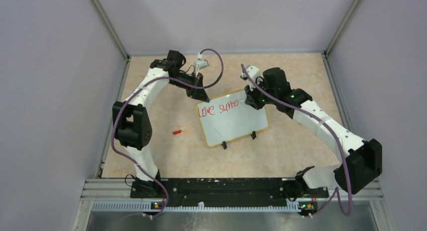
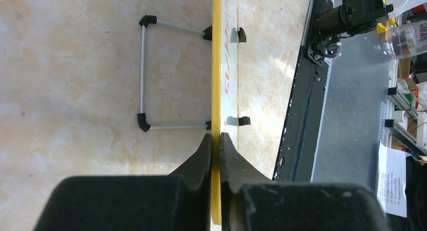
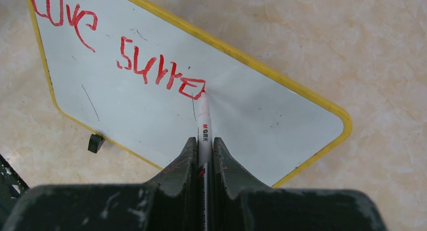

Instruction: Write a sentence on the whiteboard

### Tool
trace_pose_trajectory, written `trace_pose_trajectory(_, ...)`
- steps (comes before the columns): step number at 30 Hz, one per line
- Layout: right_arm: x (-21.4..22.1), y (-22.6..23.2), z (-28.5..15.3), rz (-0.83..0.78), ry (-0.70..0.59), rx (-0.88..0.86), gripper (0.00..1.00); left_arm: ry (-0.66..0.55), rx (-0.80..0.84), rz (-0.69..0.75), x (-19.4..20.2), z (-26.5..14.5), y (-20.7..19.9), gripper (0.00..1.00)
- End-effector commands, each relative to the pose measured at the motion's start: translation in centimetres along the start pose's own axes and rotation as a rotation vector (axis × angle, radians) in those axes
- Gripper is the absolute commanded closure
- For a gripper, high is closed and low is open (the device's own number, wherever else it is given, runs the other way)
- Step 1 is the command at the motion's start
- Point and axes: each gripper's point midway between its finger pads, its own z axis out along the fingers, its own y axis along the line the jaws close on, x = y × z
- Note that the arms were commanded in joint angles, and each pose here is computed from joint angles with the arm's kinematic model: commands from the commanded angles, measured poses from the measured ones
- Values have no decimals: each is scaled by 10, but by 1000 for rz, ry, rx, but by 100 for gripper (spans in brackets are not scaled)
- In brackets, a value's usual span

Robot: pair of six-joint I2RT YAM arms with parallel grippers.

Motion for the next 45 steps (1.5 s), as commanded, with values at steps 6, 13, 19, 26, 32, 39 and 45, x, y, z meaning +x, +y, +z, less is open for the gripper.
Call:
trace_pose_trajectory(6, -22, -15, -1, -20, -54, 58, 100, 2, -1, 43, -2, 2, -5, 100)
trace_pose_trajectory(13, -17, -21, -4, -14, -43, 98, 100, 3, -4, 40, -2, 2, -5, 100)
trace_pose_trajectory(19, -6, -14, -4, -17, -24, 65, 100, 4, -3, 38, -1, 2, -5, 100)
trace_pose_trajectory(26, 8, -4, -1, -21, 13, 19, 100, 4, -3, 38, -1, 2, -4, 100)
trace_pose_trajectory(32, 11, -2, -4, -24, 18, 15, 100, 5, -4, 36, 0, 3, -4, 100)
trace_pose_trajectory(39, 1, -17, -9, -32, 2, 83, 100, 5, -4, 36, -1, 3, -4, 100)
trace_pose_trajectory(45, -11, -23, -10, -30, -22, 103, 100, -1, -1, 37, -3, 3, -4, 100)
